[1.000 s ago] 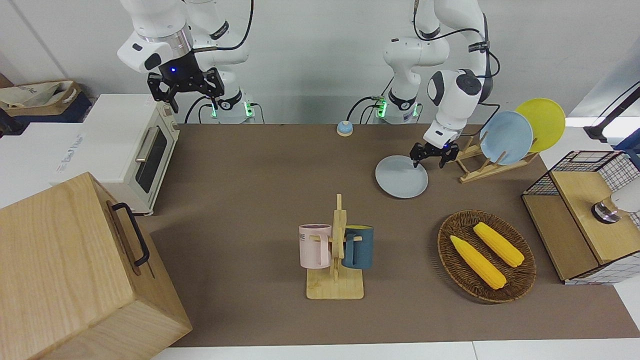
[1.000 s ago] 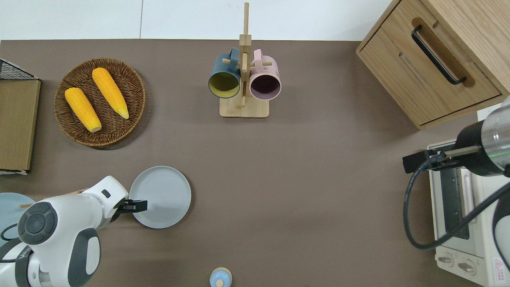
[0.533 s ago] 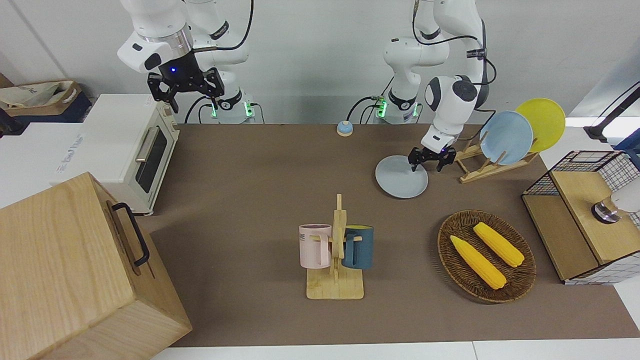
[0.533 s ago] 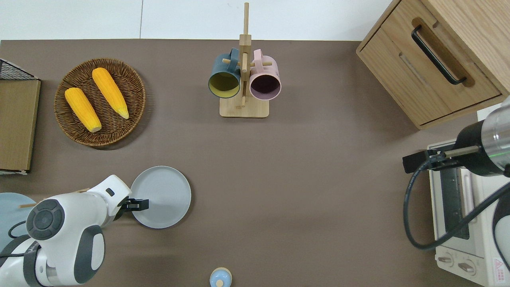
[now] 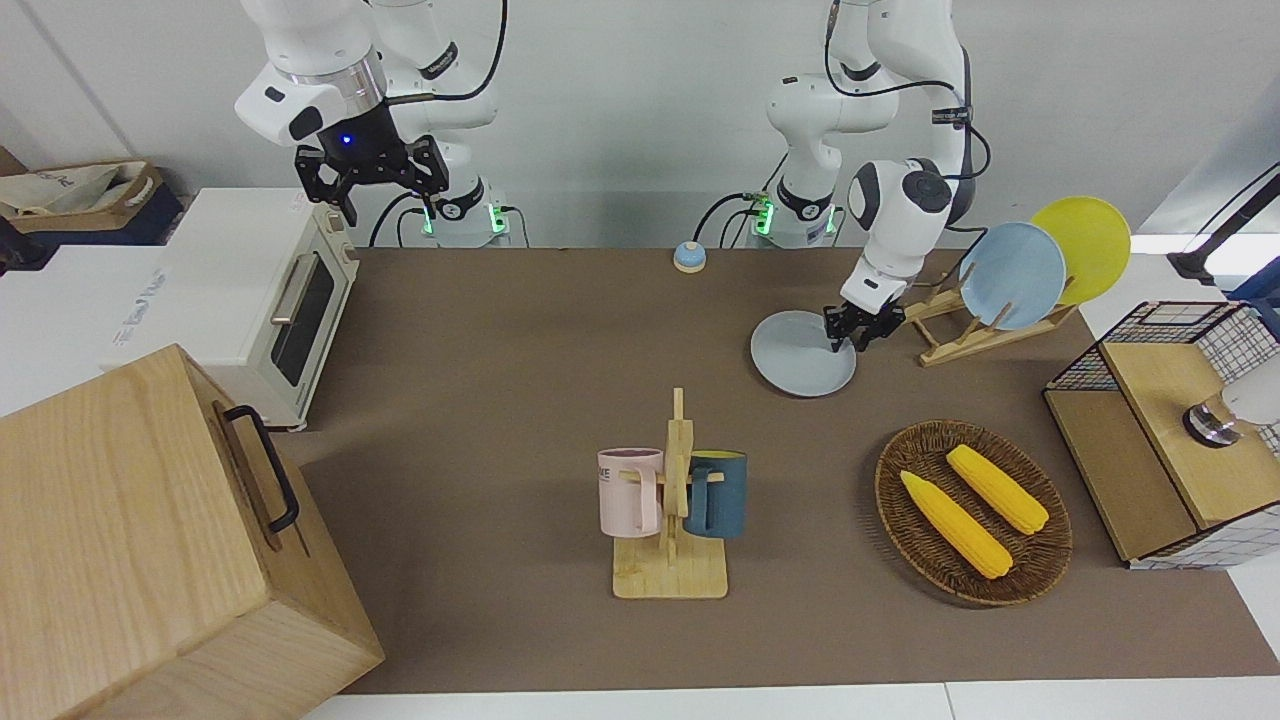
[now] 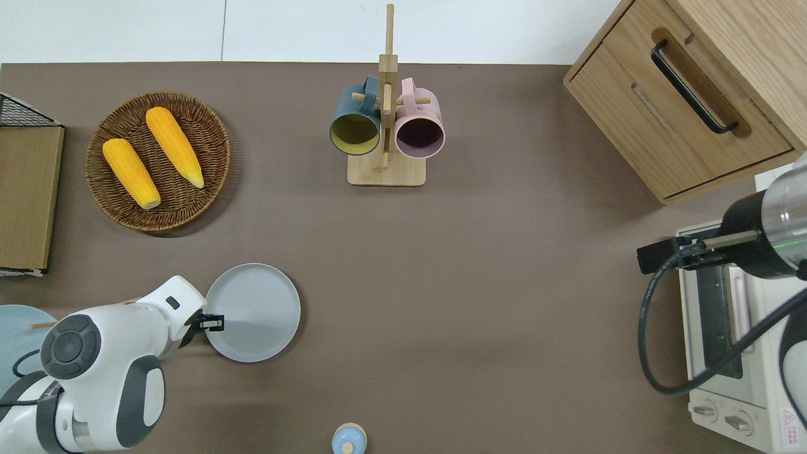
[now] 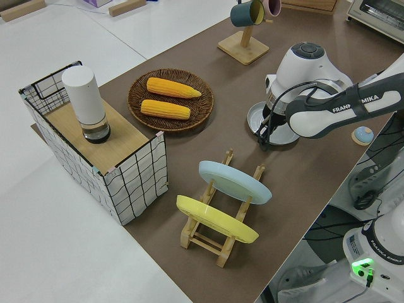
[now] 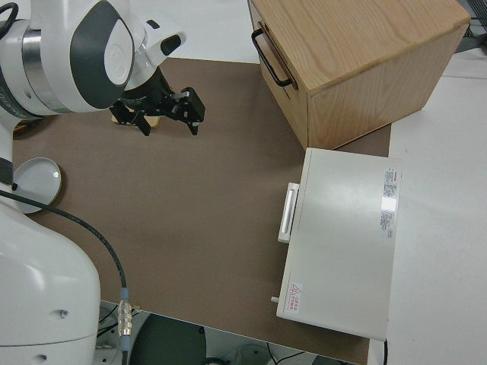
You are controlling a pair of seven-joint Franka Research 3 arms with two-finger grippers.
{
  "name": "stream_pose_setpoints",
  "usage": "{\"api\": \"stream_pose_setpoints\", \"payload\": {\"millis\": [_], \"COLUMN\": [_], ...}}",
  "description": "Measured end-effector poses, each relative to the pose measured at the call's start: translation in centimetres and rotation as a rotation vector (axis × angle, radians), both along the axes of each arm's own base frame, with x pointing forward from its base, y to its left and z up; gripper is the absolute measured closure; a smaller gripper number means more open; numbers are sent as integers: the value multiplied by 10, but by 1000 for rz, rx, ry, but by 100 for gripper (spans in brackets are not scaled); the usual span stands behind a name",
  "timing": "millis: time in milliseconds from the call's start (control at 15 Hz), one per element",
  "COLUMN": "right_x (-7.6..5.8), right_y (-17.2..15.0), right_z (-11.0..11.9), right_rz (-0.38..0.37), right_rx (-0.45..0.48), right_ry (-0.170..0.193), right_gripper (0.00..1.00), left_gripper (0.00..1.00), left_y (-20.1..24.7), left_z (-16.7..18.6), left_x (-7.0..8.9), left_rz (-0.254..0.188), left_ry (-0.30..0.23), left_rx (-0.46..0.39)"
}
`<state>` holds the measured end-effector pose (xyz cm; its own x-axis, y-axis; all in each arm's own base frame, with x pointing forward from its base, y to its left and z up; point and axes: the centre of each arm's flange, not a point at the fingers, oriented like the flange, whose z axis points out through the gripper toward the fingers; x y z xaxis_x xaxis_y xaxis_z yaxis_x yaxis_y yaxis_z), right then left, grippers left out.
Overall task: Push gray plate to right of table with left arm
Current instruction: 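Lower the left gripper against the gray plate's rim, then push the gray plate with the left gripper toward the toaster oven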
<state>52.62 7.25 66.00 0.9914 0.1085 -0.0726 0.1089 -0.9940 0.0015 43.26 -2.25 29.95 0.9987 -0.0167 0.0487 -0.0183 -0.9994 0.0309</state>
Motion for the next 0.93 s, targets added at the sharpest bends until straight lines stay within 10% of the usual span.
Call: {"api": "stream_pose_setpoints", "payload": {"millis": [933], "right_x": [0], "right_y": [0], "right_z": [0], "right_rz": [0], "right_rx": [0], "right_ry": [0], "right_gripper": [1], "left_gripper": [96], "left_y": [-68], "left_z": [3], "left_x": [-7], "left_rz": [67], "left_ry": [-2], "left_rx": [-15]}}
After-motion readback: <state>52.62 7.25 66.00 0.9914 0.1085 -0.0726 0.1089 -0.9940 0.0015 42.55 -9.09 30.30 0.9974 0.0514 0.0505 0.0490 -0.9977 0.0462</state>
